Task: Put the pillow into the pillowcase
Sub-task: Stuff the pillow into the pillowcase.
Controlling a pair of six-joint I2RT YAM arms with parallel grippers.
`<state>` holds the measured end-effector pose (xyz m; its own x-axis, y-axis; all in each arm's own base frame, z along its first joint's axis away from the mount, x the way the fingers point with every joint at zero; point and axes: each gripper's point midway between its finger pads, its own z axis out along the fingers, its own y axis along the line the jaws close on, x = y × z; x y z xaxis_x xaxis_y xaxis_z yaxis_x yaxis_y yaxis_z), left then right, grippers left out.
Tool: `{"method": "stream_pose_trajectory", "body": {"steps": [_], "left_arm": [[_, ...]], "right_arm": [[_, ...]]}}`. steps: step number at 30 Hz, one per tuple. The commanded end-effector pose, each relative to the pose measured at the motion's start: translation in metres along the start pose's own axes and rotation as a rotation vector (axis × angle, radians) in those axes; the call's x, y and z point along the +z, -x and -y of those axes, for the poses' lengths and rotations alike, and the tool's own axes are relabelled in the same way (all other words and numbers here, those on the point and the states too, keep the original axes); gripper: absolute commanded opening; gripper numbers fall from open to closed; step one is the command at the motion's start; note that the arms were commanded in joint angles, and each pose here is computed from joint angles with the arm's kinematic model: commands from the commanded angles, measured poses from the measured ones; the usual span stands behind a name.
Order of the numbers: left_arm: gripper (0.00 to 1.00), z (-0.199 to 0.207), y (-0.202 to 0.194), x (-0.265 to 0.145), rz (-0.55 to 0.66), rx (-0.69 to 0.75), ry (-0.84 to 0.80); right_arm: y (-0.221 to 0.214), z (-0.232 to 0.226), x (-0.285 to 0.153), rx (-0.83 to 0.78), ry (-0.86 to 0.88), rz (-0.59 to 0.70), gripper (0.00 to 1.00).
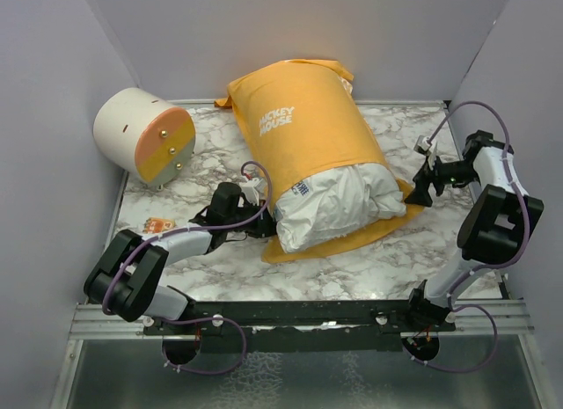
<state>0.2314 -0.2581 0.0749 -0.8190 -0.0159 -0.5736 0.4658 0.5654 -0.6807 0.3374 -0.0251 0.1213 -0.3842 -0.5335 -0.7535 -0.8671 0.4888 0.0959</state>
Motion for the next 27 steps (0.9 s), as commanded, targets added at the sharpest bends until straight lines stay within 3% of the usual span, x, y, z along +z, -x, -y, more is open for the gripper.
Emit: {"method": "stream_pose_trajectory", "body": {"steps": [1,4,5,7,11,13,15,17,20,22,24,27], "left_arm": [[0.0,0.009,0.003,-0.003,0.003,0.016,-0.046],[0.0,0.012,0.004,-0.003,0.002,0.024,-0.053],[0.0,0.012,0.004,-0.004,0.001,0.026,-0.054],[0.0,0.014,0.006,-0.006,0.006,0.036,-0.055],[0.0,0.017,0.01,-0.008,0.018,0.051,-0.053],[0.0,0.018,0.013,-0.01,0.022,0.062,-0.048],[0.0,0.019,0.016,-0.013,0.025,0.076,-0.039],[0.0,0.021,0.019,-0.016,0.032,0.088,-0.031],[0.0,0.023,0.022,-0.02,0.045,0.1,-0.023],[0.0,0.022,0.021,-0.022,0.047,0.1,-0.018],[0.0,0.021,0.019,-0.022,0.044,0.1,-0.017],[0.0,0.02,0.018,-0.022,0.04,0.096,-0.018]], "right_arm": [[0.005,-0.001,0.022,-0.083,-0.005,0.014,0.88],[0.007,0.0,0.031,-0.089,0.015,0.032,0.84],[0.009,-0.001,0.032,-0.092,0.029,0.039,0.79],[0.012,-0.004,0.035,-0.097,0.054,0.053,0.63],[0.016,-0.014,0.036,-0.117,0.089,0.06,0.2],[0.019,-0.023,0.032,-0.138,0.113,0.065,0.07],[0.022,-0.032,0.027,-0.161,0.133,0.065,0.03],[0.022,-0.044,0.023,-0.166,0.162,0.055,0.05],[0.011,-0.044,0.023,-0.169,0.157,0.008,0.41],[0.001,-0.035,0.025,-0.171,0.119,-0.038,0.59],[-0.005,-0.024,0.027,-0.165,0.083,-0.06,0.64],[-0.004,-0.019,0.031,-0.161,0.08,-0.042,0.62]]}}
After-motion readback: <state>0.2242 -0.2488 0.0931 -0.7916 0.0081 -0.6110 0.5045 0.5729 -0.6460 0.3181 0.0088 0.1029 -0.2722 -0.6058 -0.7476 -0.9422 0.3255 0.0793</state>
